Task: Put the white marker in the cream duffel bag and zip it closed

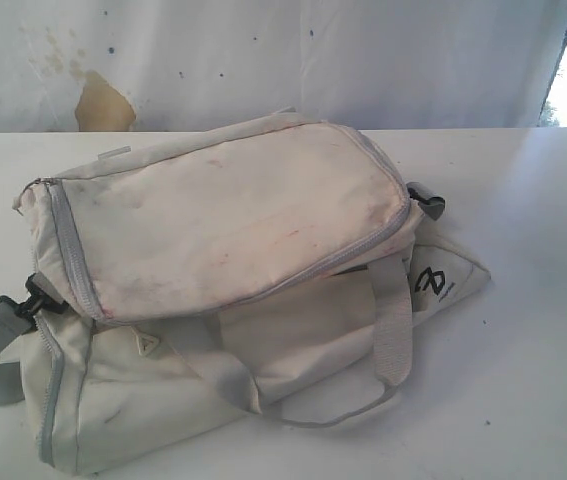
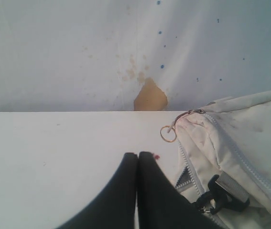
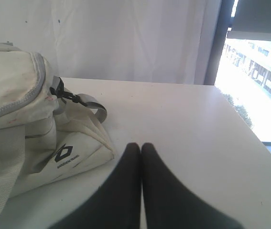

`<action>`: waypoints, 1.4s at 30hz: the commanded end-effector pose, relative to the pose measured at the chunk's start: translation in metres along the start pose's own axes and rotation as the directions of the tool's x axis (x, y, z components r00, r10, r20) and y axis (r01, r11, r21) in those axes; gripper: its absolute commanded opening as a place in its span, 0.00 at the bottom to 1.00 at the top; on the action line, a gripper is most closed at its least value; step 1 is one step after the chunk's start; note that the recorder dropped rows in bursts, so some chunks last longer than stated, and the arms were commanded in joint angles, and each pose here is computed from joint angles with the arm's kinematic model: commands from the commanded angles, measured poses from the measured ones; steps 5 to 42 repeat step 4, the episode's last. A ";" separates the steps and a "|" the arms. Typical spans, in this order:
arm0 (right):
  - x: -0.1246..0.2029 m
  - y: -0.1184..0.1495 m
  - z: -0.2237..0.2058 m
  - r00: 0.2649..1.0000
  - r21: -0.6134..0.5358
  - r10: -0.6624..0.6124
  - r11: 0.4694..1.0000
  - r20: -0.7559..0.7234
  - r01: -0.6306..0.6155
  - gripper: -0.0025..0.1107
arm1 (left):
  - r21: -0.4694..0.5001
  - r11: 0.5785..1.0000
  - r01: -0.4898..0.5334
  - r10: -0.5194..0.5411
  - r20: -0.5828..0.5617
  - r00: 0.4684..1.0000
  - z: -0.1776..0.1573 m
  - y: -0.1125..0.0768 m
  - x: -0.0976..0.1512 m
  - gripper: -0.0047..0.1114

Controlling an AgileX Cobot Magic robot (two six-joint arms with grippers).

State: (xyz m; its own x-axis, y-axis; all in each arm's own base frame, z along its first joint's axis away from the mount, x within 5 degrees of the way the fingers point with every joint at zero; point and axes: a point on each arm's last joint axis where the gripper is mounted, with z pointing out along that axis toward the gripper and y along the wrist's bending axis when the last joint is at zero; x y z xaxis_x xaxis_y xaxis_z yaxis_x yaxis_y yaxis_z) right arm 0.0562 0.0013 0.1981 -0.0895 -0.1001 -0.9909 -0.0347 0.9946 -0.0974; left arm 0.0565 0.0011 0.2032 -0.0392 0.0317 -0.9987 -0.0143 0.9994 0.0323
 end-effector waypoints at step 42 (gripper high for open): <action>0.001 0.000 0.000 1.000 0.002 0.001 1.000 0.002 -0.001 0.02 | 0.000 1.000 0.006 -0.006 -0.002 1.000 0.000 0.000 0.002 0.04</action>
